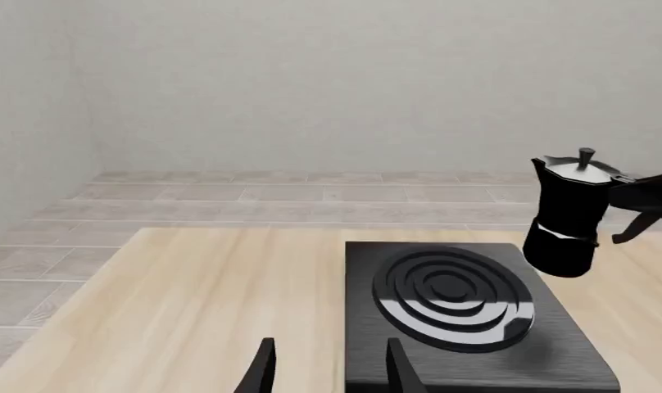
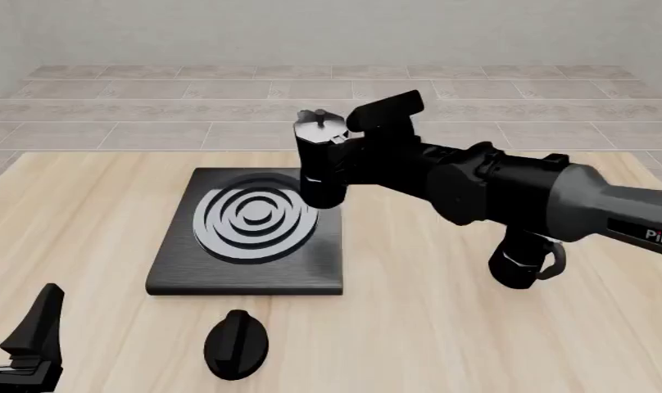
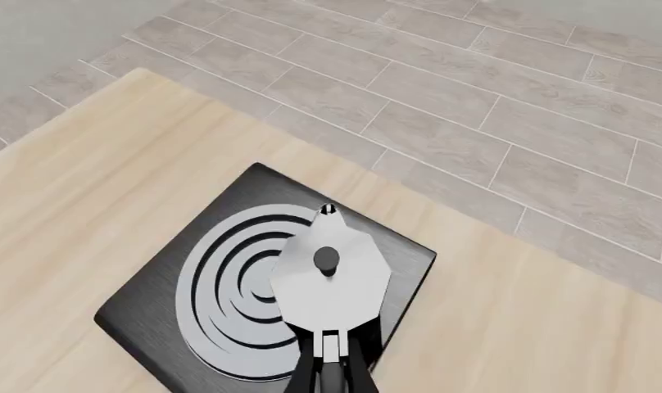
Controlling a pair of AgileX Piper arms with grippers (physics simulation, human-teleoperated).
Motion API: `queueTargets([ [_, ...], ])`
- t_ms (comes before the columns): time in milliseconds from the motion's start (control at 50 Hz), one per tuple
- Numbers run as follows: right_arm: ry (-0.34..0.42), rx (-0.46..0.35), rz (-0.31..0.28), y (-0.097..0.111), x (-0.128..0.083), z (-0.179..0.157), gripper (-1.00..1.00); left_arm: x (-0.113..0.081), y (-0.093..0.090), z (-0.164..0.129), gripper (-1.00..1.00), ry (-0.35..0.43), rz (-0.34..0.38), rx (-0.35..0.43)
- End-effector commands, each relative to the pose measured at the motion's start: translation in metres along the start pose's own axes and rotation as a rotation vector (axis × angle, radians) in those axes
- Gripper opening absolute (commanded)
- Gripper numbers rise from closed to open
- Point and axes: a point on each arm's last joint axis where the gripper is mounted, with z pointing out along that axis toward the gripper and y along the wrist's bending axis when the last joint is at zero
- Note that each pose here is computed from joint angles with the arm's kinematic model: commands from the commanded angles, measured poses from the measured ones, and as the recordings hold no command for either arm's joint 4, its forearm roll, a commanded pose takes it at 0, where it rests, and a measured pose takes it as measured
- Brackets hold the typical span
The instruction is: Put both moka pots on the stove.
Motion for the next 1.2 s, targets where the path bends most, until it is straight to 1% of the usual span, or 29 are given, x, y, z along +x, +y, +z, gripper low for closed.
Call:
queueTargets([
  [20,-0.072,-0.012,-0.002,0.004,-0.019,0.013,-1.00,0.000,0.000,0.000,1.00,-0.002,-0.001,0.000],
  [240,-0.080,-0.021,-0.012,0.009,-0.020,0.031,-1.00,0.000,0.000,0.000,1.00,-0.004,0.000,-0.002],
  [380,-0.093,-0.028,-0.007,0.012,-0.024,0.039,-1.00,0.000,0.000,0.000,1.00,-0.006,0.002,-0.002],
  [460,-0.104,-0.038,-0.019,0.017,-0.026,0.046,-1.00,0.001,0.000,0.000,1.00,-0.007,0.002,-0.004],
  [540,-0.108,-0.054,-0.017,0.024,-0.025,0.050,-1.00,0.001,0.000,0.000,1.00,-0.008,0.001,-0.006],
  [780,-0.124,-0.077,-0.038,0.036,-0.027,0.062,-1.00,0.000,0.000,0.000,1.00,-0.011,-0.003,-0.007],
  [1040,-0.133,-0.084,-0.030,0.040,-0.027,0.083,-1.00,0.000,0.001,0.000,1.00,-0.012,-0.007,-0.010],
  [1200,-0.130,-0.088,-0.038,0.043,-0.022,0.095,-1.00,0.000,0.001,0.000,1.00,-0.012,-0.010,-0.013],
])
